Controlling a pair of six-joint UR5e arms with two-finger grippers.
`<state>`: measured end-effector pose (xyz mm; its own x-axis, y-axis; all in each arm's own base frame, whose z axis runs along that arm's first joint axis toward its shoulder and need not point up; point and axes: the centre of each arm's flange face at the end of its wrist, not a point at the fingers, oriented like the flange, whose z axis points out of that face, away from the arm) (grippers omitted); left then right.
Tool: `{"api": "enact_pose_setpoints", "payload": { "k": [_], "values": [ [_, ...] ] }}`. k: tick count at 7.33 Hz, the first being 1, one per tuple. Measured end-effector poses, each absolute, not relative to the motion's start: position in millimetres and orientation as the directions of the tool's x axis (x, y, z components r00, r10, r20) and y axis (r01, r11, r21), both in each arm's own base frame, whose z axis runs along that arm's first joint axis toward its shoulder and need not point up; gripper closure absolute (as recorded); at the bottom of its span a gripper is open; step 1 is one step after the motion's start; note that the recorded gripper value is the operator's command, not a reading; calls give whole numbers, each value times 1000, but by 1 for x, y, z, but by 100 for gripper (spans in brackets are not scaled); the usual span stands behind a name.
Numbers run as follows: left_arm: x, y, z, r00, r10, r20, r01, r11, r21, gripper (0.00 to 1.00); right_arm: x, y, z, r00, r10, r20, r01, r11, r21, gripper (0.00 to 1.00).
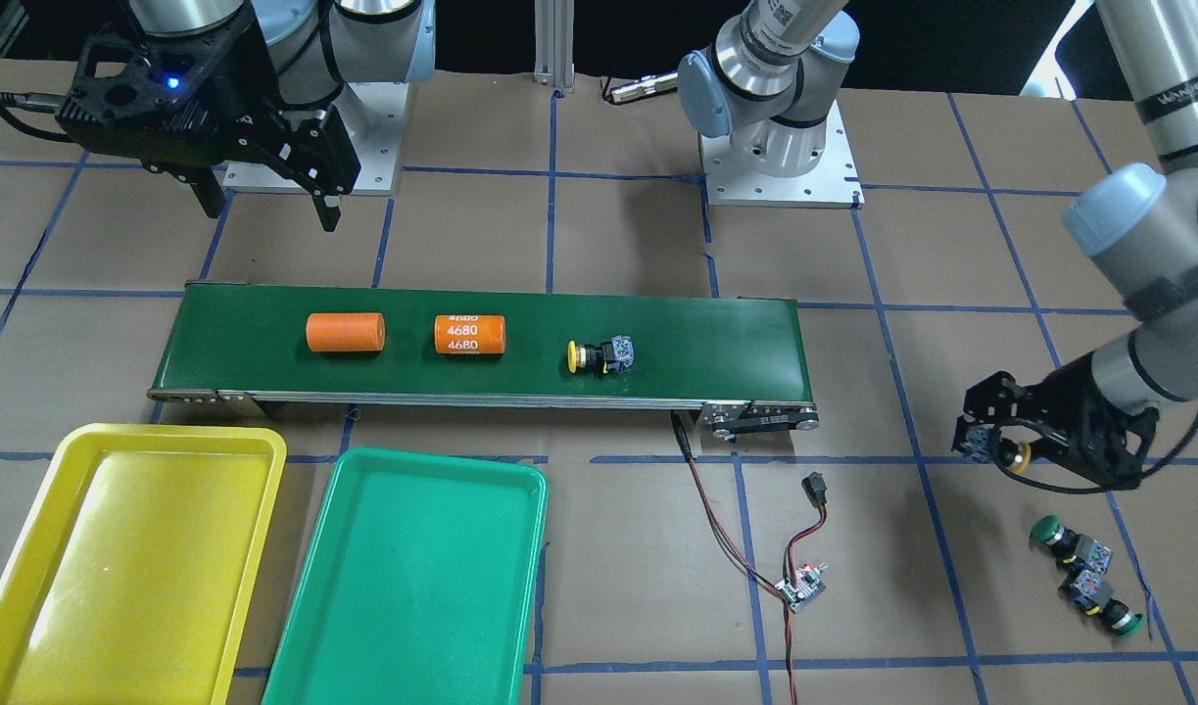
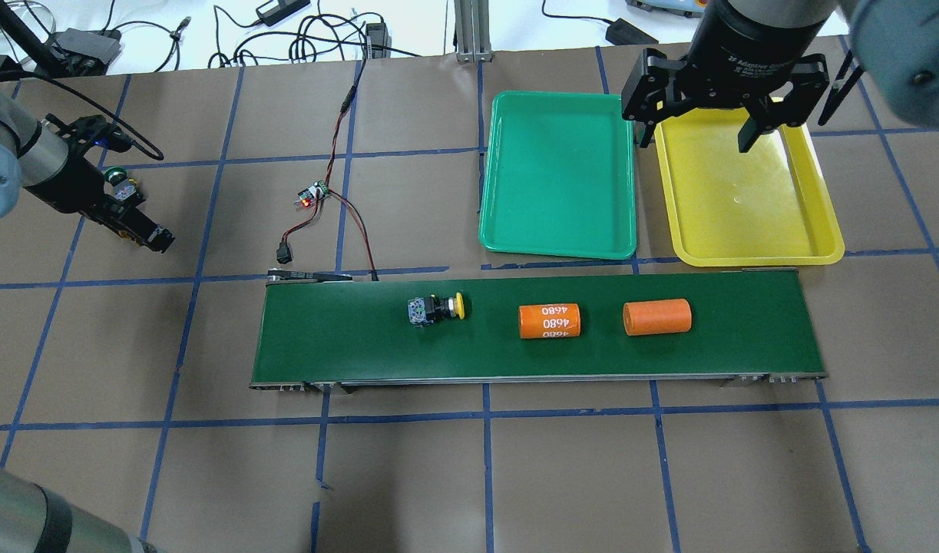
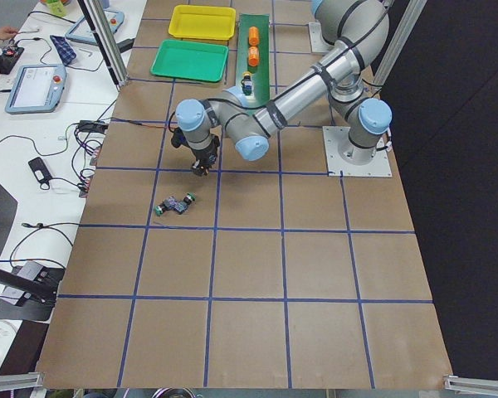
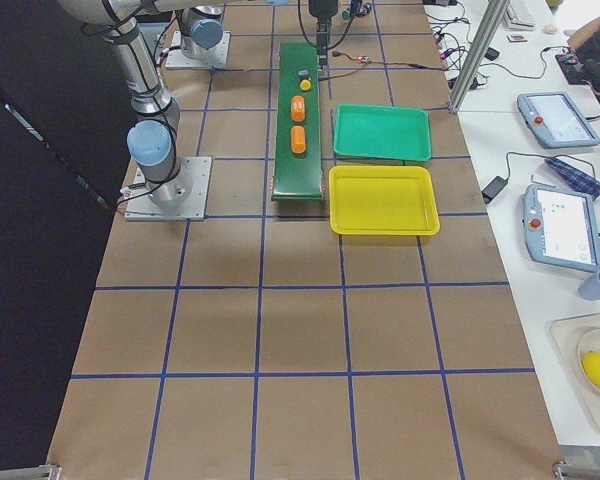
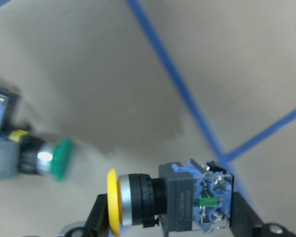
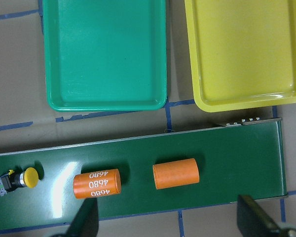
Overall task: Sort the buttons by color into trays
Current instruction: 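Carry the yellow-capped button onto the belt and release it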
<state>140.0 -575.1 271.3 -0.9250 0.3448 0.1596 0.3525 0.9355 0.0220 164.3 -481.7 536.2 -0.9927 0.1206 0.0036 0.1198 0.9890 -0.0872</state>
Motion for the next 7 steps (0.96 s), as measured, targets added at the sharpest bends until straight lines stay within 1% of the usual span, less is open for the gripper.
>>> {"api": "enact_pose_setpoints", "payload": {
  "k": [2,4,5,6,7],
  "values": [
    [51,-533,294,-980,146,138,156,986,67,72,164,-482,536,-993,121,3,120,989,-88,0],
    [-41,-487,289,-994,1,110,14,993,116,72,164,-482,536,-993,121,4,121,989,-87,0],
    [-73,-470,277,-994,-50,99,-36,991,131,51,164,-482,536,-993,122,4,121,989,-87,0],
    [-95,-461,263,-993,-78,91,-66,989,128,3,164,-482,536,-993,122,4,121,989,-87,0],
    [-108,-458,254,-991,-100,88,-90,989,117,0,164,-482,536,-993,122,4,121,989,-87,0]
  ]
}}
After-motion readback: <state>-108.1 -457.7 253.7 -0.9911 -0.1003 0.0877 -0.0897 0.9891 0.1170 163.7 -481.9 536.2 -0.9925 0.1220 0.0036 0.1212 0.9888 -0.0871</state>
